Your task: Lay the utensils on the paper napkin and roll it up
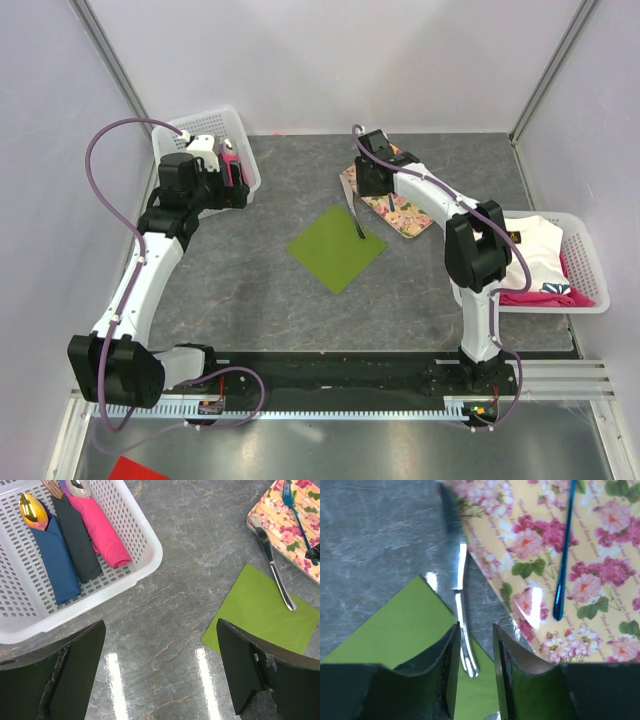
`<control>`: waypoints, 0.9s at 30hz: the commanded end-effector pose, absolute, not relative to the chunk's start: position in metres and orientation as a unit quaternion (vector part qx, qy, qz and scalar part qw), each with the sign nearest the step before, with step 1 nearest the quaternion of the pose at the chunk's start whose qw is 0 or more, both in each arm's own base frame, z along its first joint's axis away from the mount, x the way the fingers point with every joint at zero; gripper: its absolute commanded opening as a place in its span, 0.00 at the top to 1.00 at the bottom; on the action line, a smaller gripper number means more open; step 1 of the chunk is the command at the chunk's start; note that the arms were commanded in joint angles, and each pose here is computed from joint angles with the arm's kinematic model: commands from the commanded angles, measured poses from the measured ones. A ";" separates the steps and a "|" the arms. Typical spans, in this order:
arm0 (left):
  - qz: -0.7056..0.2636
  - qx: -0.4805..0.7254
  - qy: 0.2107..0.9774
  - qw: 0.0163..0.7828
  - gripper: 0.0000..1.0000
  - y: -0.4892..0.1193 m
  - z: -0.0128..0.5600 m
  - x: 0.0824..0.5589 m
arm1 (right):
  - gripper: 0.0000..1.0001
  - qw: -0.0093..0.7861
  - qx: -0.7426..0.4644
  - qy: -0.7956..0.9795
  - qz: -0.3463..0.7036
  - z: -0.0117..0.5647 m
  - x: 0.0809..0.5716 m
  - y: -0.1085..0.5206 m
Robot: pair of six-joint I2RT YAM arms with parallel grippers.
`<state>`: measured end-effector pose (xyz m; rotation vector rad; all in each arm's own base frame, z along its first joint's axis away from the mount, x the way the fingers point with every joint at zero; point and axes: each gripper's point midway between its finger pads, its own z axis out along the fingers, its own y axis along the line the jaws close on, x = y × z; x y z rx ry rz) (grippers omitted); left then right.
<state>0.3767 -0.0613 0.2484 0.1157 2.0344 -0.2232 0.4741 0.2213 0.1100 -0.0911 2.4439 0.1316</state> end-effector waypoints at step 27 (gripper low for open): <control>-0.084 0.052 0.834 0.543 0.00 -0.059 0.264 0.385 | 0.64 0.323 -0.121 0.936 0.075 0.052 0.489 0.265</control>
